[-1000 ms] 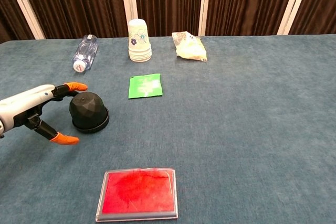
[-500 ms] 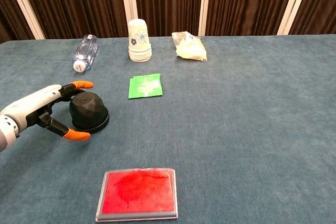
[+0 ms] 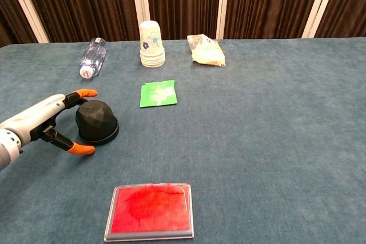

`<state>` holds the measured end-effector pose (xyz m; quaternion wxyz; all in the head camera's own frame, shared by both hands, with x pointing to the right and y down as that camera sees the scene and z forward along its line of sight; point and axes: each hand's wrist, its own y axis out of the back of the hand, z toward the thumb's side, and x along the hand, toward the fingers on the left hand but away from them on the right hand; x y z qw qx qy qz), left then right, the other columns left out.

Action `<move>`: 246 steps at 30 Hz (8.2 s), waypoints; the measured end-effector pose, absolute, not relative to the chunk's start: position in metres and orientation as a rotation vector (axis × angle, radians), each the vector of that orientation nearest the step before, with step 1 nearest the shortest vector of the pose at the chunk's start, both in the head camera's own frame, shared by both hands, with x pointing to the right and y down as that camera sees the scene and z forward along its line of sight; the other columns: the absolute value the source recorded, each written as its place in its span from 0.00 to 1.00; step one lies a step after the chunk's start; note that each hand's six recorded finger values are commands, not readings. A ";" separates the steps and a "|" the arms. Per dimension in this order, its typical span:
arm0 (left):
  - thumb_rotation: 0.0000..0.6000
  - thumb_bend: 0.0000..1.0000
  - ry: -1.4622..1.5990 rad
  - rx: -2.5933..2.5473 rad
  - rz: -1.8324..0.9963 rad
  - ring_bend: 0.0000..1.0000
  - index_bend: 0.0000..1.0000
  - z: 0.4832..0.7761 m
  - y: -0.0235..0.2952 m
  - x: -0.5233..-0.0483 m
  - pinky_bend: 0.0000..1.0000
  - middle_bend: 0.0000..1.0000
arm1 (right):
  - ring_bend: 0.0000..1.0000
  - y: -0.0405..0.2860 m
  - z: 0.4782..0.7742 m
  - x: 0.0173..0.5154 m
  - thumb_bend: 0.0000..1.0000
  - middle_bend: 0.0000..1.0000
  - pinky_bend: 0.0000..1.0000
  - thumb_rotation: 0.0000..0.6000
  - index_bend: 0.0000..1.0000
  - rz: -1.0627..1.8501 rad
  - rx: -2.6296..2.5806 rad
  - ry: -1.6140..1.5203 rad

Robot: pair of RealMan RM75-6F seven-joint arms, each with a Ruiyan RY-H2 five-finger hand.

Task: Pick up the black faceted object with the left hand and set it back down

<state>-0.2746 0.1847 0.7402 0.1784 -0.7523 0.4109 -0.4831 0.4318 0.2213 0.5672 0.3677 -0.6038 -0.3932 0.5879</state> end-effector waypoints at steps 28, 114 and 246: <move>1.00 0.36 1.165 -2.124 -1.358 0.00 0.14 0.748 0.186 -0.267 0.00 0.32 | 0.06 0.215 0.572 0.433 0.29 0.02 0.01 1.00 0.05 1.515 -1.573 -1.018; 1.00 0.54 1.472 -2.223 -1.247 0.13 0.42 0.638 0.135 -0.318 0.15 0.49 | 0.06 0.219 0.573 0.420 0.29 0.02 0.01 1.00 0.05 1.471 -1.628 -1.011; 1.00 0.56 1.317 -2.437 -0.950 0.13 0.45 0.556 0.157 -0.289 0.16 0.50 | 0.06 0.219 0.572 0.417 0.29 0.02 0.01 1.00 0.05 1.449 -1.659 -1.024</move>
